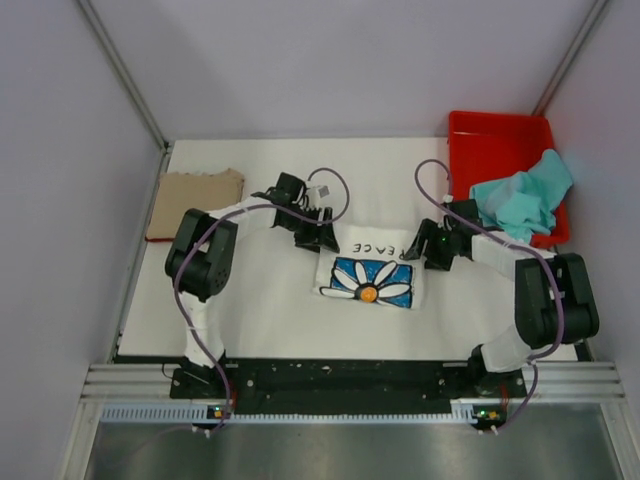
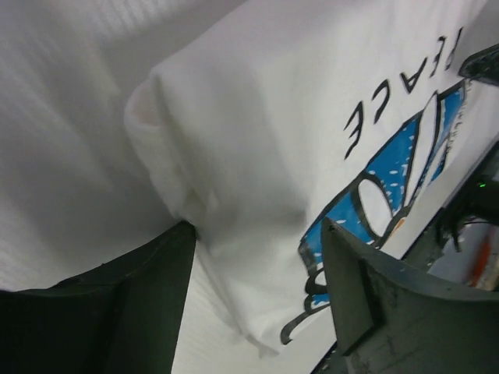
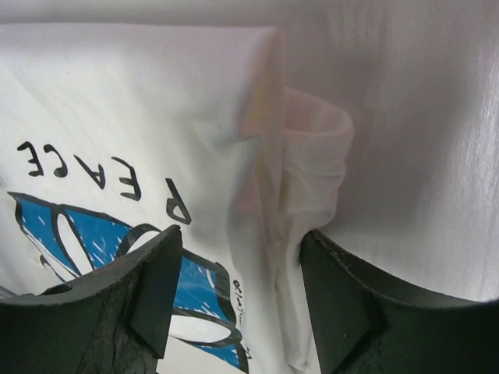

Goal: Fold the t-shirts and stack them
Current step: Smooth out wrinkles on the folded tshirt

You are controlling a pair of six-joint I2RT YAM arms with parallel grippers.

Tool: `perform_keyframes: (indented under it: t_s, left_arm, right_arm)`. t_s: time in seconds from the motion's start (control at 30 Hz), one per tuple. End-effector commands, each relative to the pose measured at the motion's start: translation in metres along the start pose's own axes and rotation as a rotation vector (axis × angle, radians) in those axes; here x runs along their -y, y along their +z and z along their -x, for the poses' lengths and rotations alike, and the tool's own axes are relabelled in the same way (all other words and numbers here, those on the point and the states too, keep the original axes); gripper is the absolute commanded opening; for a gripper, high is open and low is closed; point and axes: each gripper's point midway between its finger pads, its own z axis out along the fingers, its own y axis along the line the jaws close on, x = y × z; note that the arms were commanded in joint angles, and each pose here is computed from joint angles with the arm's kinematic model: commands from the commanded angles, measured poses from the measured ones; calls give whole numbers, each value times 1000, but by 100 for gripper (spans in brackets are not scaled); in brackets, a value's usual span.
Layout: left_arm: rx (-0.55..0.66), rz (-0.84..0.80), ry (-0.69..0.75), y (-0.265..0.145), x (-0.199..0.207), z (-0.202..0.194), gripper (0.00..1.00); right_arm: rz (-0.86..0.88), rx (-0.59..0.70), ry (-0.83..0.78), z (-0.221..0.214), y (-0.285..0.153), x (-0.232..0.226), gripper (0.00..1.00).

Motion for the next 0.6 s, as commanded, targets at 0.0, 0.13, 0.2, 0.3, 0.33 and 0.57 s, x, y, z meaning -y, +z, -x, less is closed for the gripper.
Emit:
perform_keyframes:
  t_s: [0.0, 0.13, 0.2, 0.3, 0.33, 0.57]
  left_arm:
    - [-43, -73, -95, 27, 0, -8, 65]
    - [-83, -173, -160, 36, 7, -13, 19]
    - [-73, -187, -162, 32, 6, -9, 0]
    - [-18, -181, -135, 9, 2, 4, 0]
    - [3, -167, -111, 0, -1, 8, 0]
    - [79, 88, 121, -81, -46, 23, 0]
  right_arm:
    - [33, 19, -12, 8, 10, -2, 61]
    - [1, 48, -23, 14, 0, 2, 63]
    - [-34, 72, -49, 20, -10, 4, 65]
    - [-74, 94, -95, 27, -28, 5, 85]
    - [-82, 104, -110, 29, -36, 3, 99]
    - [-84, 176, -180, 36, -75, -7, 99]
